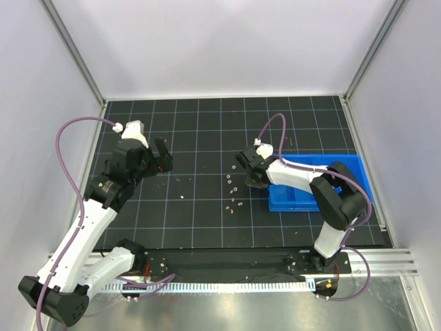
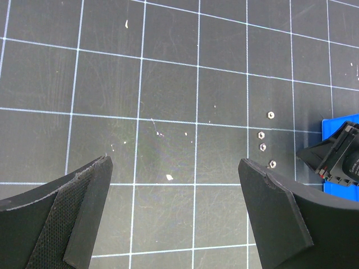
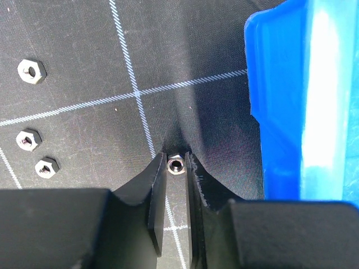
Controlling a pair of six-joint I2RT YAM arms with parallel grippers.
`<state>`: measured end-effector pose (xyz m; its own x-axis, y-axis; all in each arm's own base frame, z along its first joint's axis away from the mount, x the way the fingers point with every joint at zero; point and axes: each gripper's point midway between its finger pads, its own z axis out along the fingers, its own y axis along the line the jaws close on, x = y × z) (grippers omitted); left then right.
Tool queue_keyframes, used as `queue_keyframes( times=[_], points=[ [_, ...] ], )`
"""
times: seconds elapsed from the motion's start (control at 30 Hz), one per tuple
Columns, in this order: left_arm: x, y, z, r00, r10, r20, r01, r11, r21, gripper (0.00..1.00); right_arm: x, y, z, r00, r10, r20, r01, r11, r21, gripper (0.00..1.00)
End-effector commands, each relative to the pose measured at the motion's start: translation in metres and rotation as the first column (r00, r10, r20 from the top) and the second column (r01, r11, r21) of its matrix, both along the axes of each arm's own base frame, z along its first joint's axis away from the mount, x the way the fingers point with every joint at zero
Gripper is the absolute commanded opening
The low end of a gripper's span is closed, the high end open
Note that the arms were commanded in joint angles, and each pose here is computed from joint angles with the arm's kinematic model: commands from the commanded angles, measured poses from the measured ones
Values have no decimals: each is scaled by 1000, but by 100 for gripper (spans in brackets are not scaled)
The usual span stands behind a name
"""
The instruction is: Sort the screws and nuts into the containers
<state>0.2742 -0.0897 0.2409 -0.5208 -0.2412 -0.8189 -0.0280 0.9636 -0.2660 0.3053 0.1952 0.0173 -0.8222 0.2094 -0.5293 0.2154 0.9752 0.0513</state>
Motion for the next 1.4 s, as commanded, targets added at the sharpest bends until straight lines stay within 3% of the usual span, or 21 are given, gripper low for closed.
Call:
queue_keyframes(
  times=[0.0, 0.13, 0.4, 0.53, 0.63, 0.9, 1.27, 1.37],
  points=[
    [4, -2, 9, 999, -6, 40, 6, 1000, -12, 100, -3, 0, -5, 1000, 6, -26, -6, 1000, -10, 13],
    [4, -1, 10, 999, -4, 42, 4, 1000, -10, 100, 3, 9, 27, 999, 30, 21, -31, 999, 42, 2],
    [3, -1, 12, 999, -5, 49, 6, 1000, -14, 100, 43, 38, 128, 968, 138, 210, -161, 982, 94, 2],
    [3, -1, 11, 999, -4, 47, 5, 1000, -15, 100, 55, 22, 172, 948, 122, 295, -140, 989, 42, 2],
    [3, -2, 11, 999, -8, 46, 9, 1000, -17, 100, 59, -22, 191, 946, 30, 323, -40, 999, 25, 2],
    [3, -1, 10, 999, -5, 44, 6, 1000, -15, 100, 26, -139, 163, 942, -196, 273, 208, 978, -15, 3],
    [5, -1, 10, 999, -3, 44, 4, 1000, -13, 100, 9, -181, 89, 947, -281, 155, 298, 949, -101, 7],
    [5, -2, 8, 999, -4, 37, 5, 1000, -11, 100, 13, -175, 86, 956, -261, 134, 274, 957, -91, 16]
  ],
)
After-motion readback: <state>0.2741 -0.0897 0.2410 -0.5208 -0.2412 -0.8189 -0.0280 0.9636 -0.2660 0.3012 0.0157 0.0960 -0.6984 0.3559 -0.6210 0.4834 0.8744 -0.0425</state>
